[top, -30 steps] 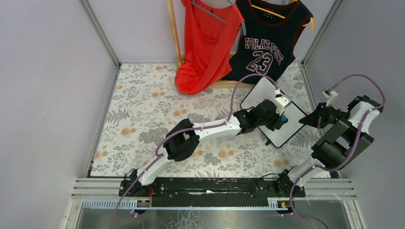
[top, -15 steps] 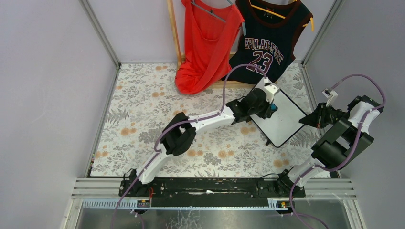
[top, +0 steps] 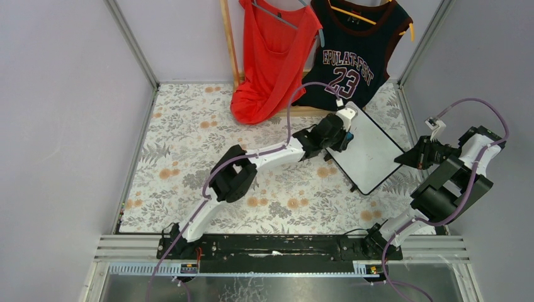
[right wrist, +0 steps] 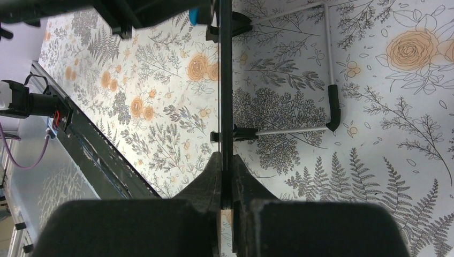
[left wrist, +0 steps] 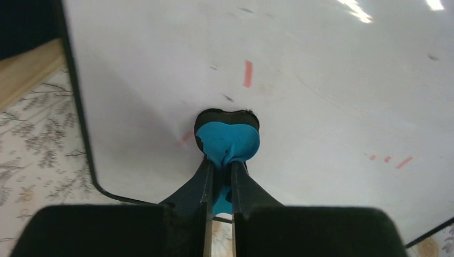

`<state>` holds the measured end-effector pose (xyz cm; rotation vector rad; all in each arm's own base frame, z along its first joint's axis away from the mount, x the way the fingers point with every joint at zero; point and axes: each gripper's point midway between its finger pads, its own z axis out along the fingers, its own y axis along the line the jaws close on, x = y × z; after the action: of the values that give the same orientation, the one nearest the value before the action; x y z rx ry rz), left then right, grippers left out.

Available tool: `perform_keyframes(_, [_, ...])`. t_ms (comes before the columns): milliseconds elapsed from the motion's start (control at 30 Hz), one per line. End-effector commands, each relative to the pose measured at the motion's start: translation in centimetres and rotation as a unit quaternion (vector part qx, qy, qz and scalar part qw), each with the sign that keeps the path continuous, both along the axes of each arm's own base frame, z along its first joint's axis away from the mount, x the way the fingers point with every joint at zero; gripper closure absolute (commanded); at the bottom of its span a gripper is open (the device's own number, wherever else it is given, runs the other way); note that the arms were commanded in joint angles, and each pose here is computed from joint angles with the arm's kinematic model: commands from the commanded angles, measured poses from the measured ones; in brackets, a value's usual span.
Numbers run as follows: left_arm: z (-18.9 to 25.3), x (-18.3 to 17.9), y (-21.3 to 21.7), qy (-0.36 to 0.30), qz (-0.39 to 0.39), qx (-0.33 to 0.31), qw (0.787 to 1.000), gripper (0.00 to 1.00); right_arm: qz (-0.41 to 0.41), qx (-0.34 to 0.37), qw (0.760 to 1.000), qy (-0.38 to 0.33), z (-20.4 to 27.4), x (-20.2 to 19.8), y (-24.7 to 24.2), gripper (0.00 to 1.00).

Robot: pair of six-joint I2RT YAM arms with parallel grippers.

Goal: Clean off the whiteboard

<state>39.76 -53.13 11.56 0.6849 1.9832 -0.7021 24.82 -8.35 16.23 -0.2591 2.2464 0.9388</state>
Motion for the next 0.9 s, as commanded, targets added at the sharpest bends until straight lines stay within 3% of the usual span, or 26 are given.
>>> perform_keyframes(0, [-0.6, -6.0, -3.9, 0.004, -0.054, -0.006, 0.998, 1.0, 0.048, -0.057, 0.997, 0.027, -1.0, -1.9, -0.1, 1.0])
perform_keyframes(467, [1.2, -13.3, -8.5, 0.002, -0.128, -0.036, 0.991, 1.0, 0.05, -0.055, 0.997, 0.027, -1.1, -1.9, 0.0, 1.0])
perform_keyframes(867, [1.9, -8.6, -6.5, -0.024, -0.082, -0.014, 0.996, 1.0, 0.054, -0.066, 0.996, 0.022, -0.9, -2.4, 0.4, 1.0])
